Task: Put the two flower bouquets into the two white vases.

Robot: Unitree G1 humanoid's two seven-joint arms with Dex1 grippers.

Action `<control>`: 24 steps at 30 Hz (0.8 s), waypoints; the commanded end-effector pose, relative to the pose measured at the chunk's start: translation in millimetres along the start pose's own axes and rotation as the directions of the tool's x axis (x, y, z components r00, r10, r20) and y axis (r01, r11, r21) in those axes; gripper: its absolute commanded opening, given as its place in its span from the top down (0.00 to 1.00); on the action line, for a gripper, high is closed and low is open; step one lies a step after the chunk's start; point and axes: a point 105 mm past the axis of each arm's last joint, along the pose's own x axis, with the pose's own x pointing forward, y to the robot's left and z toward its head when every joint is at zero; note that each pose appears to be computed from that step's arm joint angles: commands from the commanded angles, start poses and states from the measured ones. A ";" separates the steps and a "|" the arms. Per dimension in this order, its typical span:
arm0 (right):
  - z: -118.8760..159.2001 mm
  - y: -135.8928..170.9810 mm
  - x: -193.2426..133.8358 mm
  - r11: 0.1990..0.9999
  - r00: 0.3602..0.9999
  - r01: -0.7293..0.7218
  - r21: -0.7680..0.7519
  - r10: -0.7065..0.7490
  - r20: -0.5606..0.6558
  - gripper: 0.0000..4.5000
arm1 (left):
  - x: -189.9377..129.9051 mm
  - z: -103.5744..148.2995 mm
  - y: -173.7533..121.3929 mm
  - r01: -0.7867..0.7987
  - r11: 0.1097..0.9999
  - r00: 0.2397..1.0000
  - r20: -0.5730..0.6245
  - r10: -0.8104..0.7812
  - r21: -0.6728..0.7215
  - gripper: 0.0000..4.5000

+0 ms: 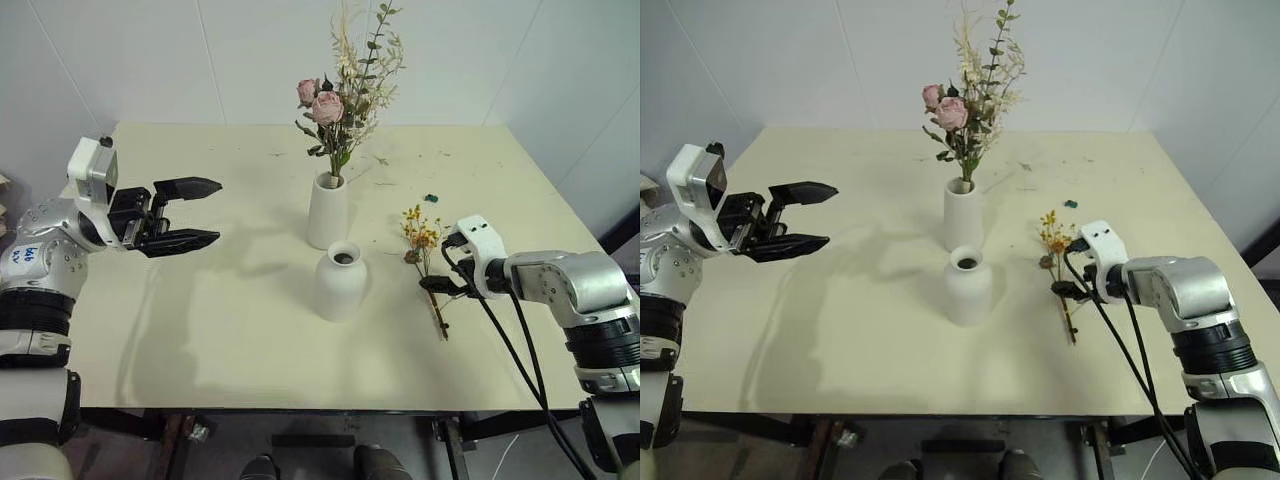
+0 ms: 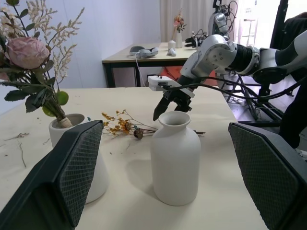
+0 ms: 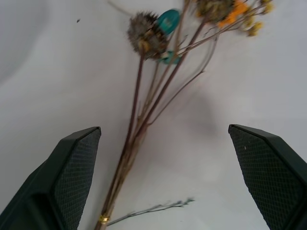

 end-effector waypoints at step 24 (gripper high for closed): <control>-14.1 25.5 -3.0 0.999 0.989 0.021 -0.027 -0.024 -0.143 0.75 | -15.3 5.4 -22.0 0.103 0.995 0.993 -0.050 -0.103 -0.009 0.00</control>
